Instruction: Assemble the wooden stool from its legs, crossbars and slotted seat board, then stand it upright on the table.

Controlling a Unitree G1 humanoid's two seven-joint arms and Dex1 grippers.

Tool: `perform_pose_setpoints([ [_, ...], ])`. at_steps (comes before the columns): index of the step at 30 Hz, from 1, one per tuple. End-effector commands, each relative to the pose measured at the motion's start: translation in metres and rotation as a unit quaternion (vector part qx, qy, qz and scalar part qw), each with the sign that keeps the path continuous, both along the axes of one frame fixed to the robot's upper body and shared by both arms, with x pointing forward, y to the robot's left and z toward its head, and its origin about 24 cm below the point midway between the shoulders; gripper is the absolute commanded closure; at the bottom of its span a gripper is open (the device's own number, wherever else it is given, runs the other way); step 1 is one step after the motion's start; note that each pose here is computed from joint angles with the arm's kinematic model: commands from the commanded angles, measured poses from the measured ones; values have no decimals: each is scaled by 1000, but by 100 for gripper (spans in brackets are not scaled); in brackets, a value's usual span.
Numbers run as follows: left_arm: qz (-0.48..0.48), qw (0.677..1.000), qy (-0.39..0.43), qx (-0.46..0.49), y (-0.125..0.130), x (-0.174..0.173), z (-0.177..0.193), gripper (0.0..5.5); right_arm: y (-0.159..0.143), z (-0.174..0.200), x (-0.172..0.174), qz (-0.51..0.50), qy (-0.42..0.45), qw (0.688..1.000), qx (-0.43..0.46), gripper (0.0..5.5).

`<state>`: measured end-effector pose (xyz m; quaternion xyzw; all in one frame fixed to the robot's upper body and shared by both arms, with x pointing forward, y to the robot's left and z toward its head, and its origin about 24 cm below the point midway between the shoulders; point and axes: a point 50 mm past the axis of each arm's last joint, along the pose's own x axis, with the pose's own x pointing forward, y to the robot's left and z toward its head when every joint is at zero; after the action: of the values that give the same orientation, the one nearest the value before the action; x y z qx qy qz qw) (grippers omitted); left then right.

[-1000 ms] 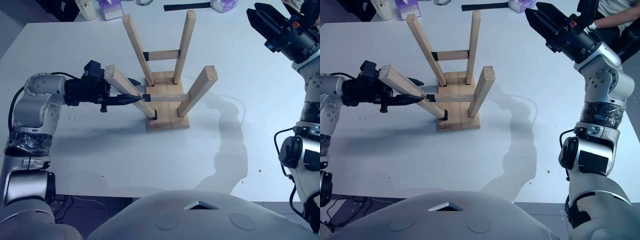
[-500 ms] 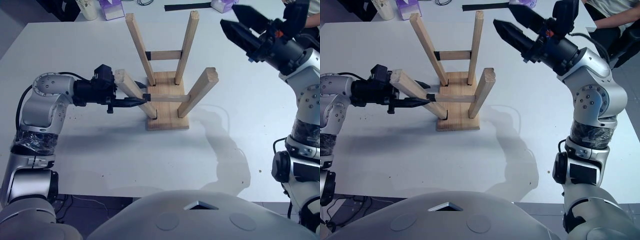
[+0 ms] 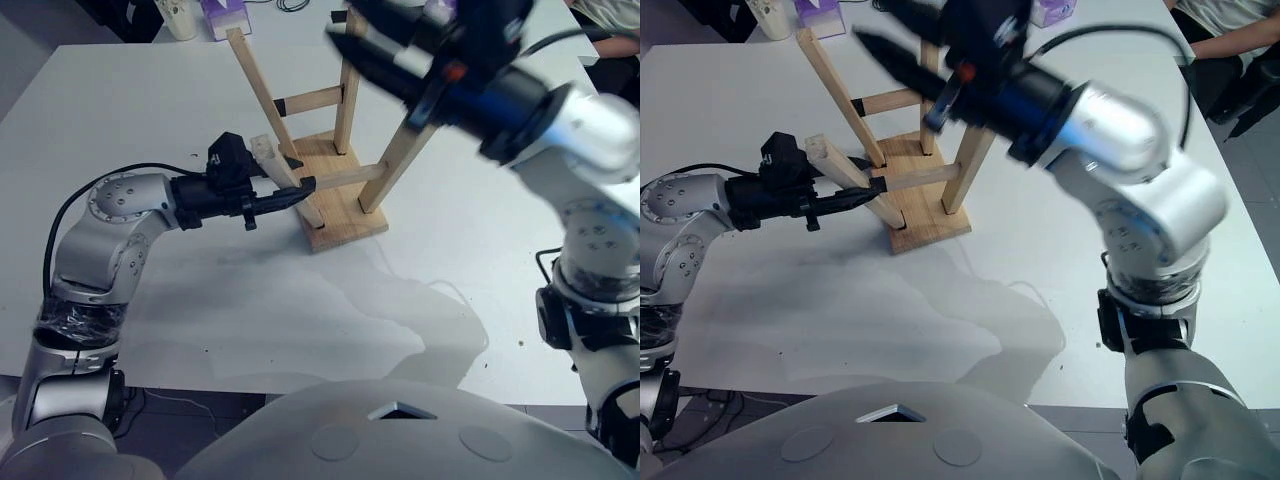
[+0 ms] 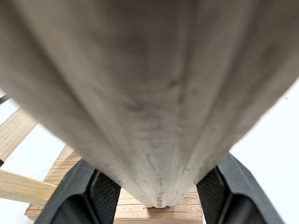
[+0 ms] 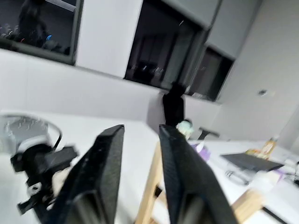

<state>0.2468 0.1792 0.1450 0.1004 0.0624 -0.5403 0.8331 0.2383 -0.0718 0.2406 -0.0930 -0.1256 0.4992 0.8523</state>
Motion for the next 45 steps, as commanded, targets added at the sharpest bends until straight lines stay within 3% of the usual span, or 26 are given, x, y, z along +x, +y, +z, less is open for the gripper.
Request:
perform_pose_setpoints([
  [1, 22, 995, 90, 29, -4, -4, -32, 346, 14, -37, 3, -26, 33, 997, -57, 492],
  [4, 27, 995, 88, 27, -3, -3, -31, 346, 22, -62, 7, -54, 29, 992, -107, 550],
  [9, 26, 995, 92, 29, -1, -8, -32, 346, 15, -116, 8, -88, 68, 969, -219, 550],
  [13, 10, 996, 83, 30, -4, -7, -26, 346, 13, -125, 4, -77, 74, 963, -247, 550],
  [17, 7, 995, 88, 48, -4, -2, -27, 346, 15, -103, 3, -51, 67, 978, -191, 550],
  [20, 0, 993, 99, 65, -5, -4, -31, 346, 11, -42, 10, -37, 41, 998, -30, 550],
  [23, -15, 993, 95, 74, -4, -4, -29, 346, -35, 9, 26, -67, 50, 990, 110, 550],
  [25, -21, 992, 97, 81, 2, -6, -27, 346, -79, 19, 33, -119, 53, 981, 146, 550],
  [29, -26, 989, 100, 103, 19, -11, -28, 346, -153, 3, 46, -290, 84, 937, 175, 550],
  [31, -33, 989, 101, 104, 22, -12, -27, 346, -168, -24, 49, -364, 105, 917, 121, 550],
  [32, -42, 988, 102, 104, 21, -13, -27, 346, -162, -39, 48, -370, 117, 918, 78, 550],
  [34, -50, 988, 105, 104, 19, -11, -29, 346, -122, -65, 35, -292, 157, 943, 25, 550],
  [36, -58, 987, 107, 106, 10, -5, -36, 346, -56, -78, -2, -116, 209, 971, 28, 550],
  [38, -69, 985, 111, 111, -1, -2, -43, 346, -18, -75, -30, -13, 232, 971, 59, 550],
  [41, -80, 983, 123, 113, -10, -6, -54, 346, -5, -73, -36, 4, 239, 969, 68, 550],
  [45, -64, 985, 121, 106, -4, -7, -57, 346, -19, -79, -26, -23, 243, 969, 42, 550],
])
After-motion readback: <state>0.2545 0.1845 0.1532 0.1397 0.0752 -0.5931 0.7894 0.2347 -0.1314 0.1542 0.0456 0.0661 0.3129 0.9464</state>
